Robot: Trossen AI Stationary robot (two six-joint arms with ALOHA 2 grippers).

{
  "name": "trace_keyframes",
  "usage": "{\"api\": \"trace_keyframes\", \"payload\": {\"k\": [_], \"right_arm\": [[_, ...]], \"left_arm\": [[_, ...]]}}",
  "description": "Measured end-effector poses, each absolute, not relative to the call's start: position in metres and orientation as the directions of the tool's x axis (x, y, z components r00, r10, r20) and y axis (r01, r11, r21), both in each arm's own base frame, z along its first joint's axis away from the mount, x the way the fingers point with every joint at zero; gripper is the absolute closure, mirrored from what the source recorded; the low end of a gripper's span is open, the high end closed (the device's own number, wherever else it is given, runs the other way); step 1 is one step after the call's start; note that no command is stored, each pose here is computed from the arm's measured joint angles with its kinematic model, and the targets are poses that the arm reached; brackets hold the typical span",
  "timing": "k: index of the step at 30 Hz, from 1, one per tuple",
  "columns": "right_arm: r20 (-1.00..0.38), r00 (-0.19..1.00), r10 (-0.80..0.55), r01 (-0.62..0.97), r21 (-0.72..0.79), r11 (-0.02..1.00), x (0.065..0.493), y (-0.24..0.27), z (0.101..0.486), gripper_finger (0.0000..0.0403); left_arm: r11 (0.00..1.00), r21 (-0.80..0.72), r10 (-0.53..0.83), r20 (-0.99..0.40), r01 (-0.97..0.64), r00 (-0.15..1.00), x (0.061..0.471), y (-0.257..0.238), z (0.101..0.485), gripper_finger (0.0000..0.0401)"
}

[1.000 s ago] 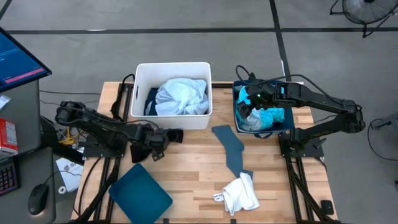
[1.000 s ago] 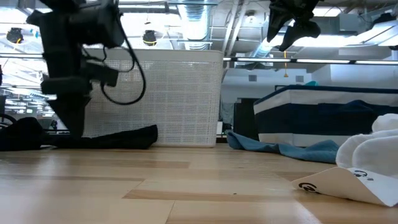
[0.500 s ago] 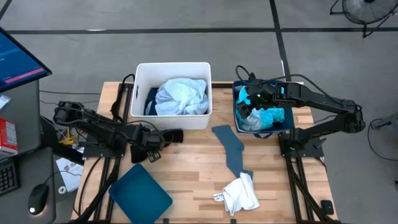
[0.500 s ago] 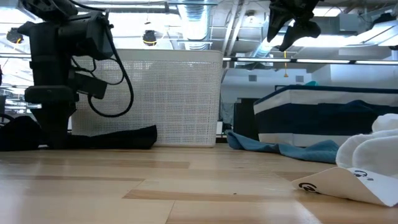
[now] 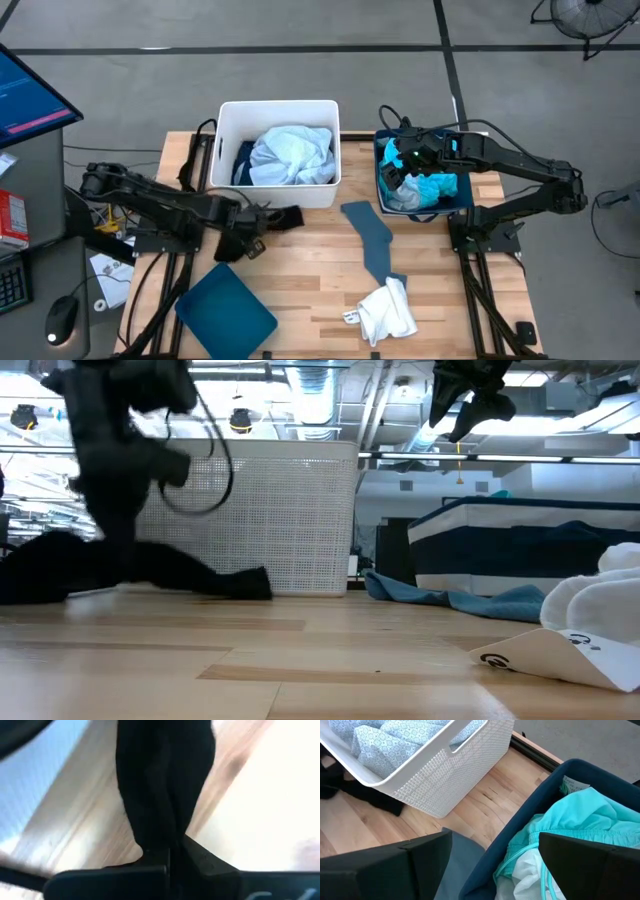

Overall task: Pick & Place Cloths
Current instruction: Put the black sock into the blue bin

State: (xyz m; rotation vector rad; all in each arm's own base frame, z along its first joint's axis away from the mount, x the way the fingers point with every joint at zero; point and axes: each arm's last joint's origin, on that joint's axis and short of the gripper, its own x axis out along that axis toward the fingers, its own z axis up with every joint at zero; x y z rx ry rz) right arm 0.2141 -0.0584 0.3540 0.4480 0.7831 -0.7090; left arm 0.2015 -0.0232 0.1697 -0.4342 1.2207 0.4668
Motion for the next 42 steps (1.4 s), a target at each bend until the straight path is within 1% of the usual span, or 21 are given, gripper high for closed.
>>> {"api": "trace_keyframes", "payload": {"k": [3, 9, 13, 17, 21, 25, 27, 30, 33, 38, 42], "right_arm": [[-0.764, 0.501, -0.406, 0.720, 0.108, 0.685, 0.214, -0.058, 0.354, 0.0112], [-0.764, 0.501, -0.407, 0.720, 0.108, 0.685, 0.214, -0.058, 0.354, 0.0112], [-0.760, 0.506, -0.408, 0.720, 0.112, 0.685, 0.215, -0.059, 0.354, 0.0112], [-0.759, 0.507, -0.408, 0.720, 0.112, 0.685, 0.215, -0.059, 0.354, 0.0112], [-0.759, 0.507, -0.408, 0.719, 0.112, 0.686, 0.215, -0.058, 0.354, 0.0112], [-0.759, 0.507, -0.408, 0.719, 0.112, 0.685, 0.215, -0.058, 0.354, 0.0112], [-0.759, 0.507, -0.408, 0.720, 0.112, 0.685, 0.215, -0.059, 0.354, 0.0112], [-0.759, 0.507, -0.408, 0.720, 0.112, 0.685, 0.215, -0.059, 0.354, 0.0112], [-0.759, 0.507, -0.408, 0.720, 0.112, 0.685, 0.215, -0.059, 0.355, 0.0112], [-0.759, 0.507, -0.409, 0.720, 0.112, 0.685, 0.215, -0.059, 0.355, 0.0112], [-0.759, 0.507, -0.409, 0.720, 0.112, 0.685, 0.215, -0.059, 0.355, 0.0112]], "left_arm": [[0.825, -0.138, 0.098, -0.920, -0.548, 0.379, 0.205, -0.024, 0.196, 0.0401], [0.821, -0.307, 0.067, -0.787, -0.482, 0.614, 0.200, -0.024, 0.259, 0.0401], [0.835, -0.403, 0.028, -0.650, -0.375, 0.760, 0.190, -0.028, 0.302, 0.0401], [0.850, -0.481, -0.063, -0.499, -0.216, 0.865, 0.178, -0.041, 0.340, 0.0401], [0.847, -0.528, -0.198, -0.429, -0.067, 0.881, 0.165, -0.059, 0.363, 0.0401], [0.831, -0.550, -0.336, -0.380, 0.082, 0.862, 0.156, -0.084, 0.376, 0.0401], [0.822, -0.555, -0.384, -0.369, 0.131, 0.846, 0.152, -0.096, 0.380, 0.0401], [0.814, -0.562, -0.409, -0.377, 0.145, 0.831, 0.149, -0.113, 0.379, 0.0401], [0.808, -0.572, -0.435, -0.414, 0.144, 0.800, 0.148, -0.132, 0.371, 0.0401], [0.798, -0.592, -0.477, -0.505, 0.114, 0.720, 0.150, -0.167, 0.351, 0.0401], [0.824, -0.564, -0.461, -0.613, 0.053, 0.642, 0.148, -0.188, 0.331, 0.0401]]}}
